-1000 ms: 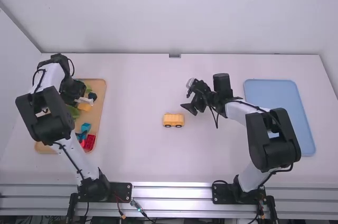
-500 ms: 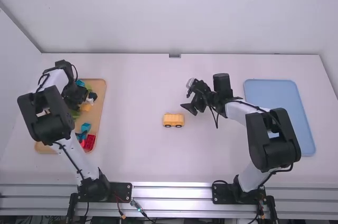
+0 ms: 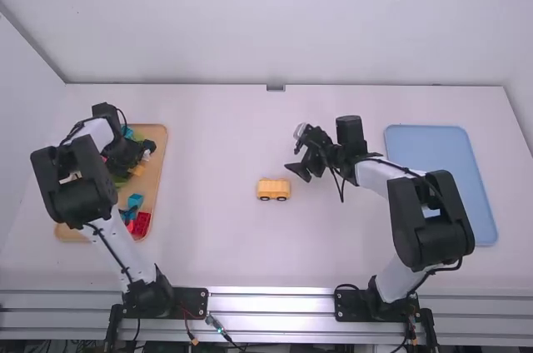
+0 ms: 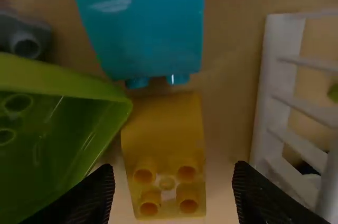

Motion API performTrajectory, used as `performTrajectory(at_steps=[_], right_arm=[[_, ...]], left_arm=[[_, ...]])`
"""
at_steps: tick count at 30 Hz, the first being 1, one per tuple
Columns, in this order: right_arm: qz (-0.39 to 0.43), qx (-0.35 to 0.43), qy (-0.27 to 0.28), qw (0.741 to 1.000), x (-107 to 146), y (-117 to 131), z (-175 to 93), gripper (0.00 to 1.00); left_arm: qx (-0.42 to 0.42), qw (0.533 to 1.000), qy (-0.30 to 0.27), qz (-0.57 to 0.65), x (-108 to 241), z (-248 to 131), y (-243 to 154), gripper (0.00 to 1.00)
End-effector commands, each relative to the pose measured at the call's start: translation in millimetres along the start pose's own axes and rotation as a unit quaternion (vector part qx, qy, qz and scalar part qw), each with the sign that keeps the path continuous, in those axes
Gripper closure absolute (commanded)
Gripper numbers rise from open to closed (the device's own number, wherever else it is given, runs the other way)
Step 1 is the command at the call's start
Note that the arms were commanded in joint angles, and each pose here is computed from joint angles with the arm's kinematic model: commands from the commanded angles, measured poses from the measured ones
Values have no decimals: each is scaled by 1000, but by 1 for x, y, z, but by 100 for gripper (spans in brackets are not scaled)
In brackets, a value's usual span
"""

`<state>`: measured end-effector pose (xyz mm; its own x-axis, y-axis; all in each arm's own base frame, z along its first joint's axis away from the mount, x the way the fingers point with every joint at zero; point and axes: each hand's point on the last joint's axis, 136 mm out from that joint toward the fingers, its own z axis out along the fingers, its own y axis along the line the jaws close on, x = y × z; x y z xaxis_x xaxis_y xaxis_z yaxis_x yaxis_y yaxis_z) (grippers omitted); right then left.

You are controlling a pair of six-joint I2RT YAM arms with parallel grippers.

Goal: Assemble lego blocks to make yellow taxi

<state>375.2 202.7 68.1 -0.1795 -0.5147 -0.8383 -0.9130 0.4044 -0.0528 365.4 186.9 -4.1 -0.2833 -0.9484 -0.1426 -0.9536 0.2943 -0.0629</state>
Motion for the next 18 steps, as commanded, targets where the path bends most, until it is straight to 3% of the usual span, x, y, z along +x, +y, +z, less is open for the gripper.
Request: performTrajectory(at_steps=[1, 6, 11, 18], right_arm=[[-12, 9, -13, 1000, -15, -5, -5, 1], [-11, 9, -13, 1000, -15, -6, -5, 1], [-11, 8, -13, 1000, -15, -5, -5, 1], [-10, 7, -11, 1000, -14, -5, -5, 1]], left_arm=[[-9, 1000, 7, 10, 8, 6, 3, 41], [-6, 1000, 6, 13, 13, 13, 4, 44], [-9, 1000, 6, 13, 13, 14, 6, 58], [-8, 1000, 3, 15, 8, 8, 3, 66]])
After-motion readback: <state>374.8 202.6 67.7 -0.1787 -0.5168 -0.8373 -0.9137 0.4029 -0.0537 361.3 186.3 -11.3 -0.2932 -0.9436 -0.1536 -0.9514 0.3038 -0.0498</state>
